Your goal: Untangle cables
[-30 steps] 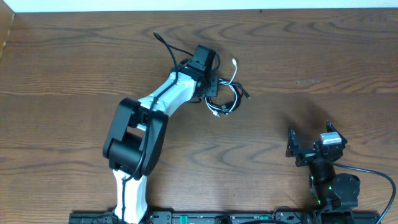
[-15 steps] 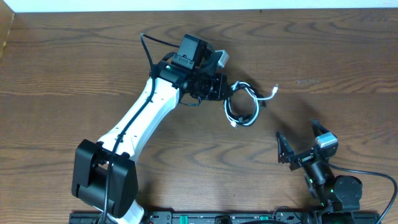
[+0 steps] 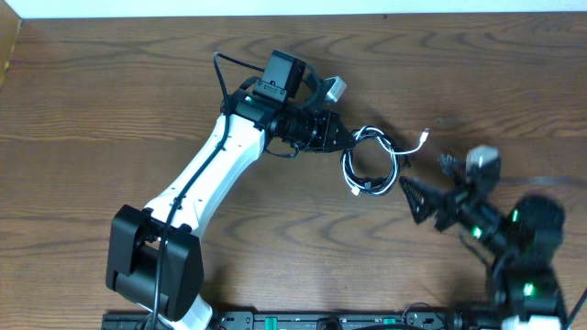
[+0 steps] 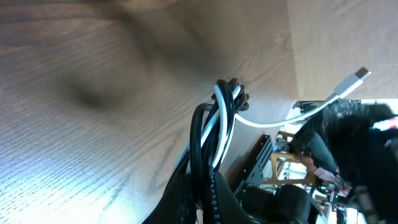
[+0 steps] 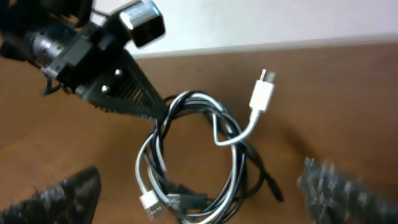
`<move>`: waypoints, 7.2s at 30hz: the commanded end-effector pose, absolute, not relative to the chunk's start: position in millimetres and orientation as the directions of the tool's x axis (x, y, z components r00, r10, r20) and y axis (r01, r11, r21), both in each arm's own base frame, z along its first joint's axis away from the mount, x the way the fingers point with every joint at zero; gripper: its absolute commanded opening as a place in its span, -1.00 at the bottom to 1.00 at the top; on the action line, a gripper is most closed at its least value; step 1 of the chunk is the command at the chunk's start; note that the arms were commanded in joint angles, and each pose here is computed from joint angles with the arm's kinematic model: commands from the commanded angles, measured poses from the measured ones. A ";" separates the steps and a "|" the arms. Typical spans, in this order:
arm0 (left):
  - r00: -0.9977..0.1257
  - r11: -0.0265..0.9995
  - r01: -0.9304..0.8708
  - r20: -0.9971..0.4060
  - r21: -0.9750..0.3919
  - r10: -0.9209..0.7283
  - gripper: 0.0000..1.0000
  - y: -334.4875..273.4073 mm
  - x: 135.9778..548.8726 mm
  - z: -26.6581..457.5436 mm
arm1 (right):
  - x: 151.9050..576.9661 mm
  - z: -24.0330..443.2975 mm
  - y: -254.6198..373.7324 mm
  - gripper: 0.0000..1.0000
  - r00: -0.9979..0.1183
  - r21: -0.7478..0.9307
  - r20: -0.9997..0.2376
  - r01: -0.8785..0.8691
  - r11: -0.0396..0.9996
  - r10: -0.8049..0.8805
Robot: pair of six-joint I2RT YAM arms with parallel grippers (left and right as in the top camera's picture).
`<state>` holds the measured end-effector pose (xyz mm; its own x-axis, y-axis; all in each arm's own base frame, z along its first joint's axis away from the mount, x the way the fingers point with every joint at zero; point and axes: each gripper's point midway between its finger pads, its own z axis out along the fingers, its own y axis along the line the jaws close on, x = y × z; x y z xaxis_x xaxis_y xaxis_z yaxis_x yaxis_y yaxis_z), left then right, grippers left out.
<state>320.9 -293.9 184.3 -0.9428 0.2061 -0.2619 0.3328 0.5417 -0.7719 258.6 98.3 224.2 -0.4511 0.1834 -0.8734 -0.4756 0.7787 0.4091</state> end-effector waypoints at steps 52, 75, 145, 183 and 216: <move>-0.963 0.758 0.256 -0.231 -0.600 0.142 -0.81 -259.1 335.2 149.7 | 302.9 75.4 94.8 -0.98 -0.874 0.519 -0.293 0.195 0.832 0.387; -0.937 0.742 0.334 -0.291 -0.581 0.195 -0.01 -322.5 329.9 127.8 | 295.3 71.1 96.2 -0.98 -0.873 0.522 -0.235 0.258 0.813 0.428; -0.964 0.894 0.028 -0.250 -0.446 -0.094 -0.37 -318.8 356.3 71.8 | 289.6 32.6 84.6 -0.98 -0.896 0.428 -0.227 0.261 0.865 0.382; -0.975 0.821 0.219 -0.149 -0.528 0.164 -0.55 -346.7 322.0 35.7 | 285.2 29.9 82.1 -0.94 -0.899 0.411 -0.213 0.273 0.870 0.383; -0.919 0.715 0.371 -0.348 -0.593 0.187 -0.86 -335.1 345.7 115.7 | 281.5 -7.3 52.3 -0.88 -0.887 0.233 -0.203 0.367 0.901 0.414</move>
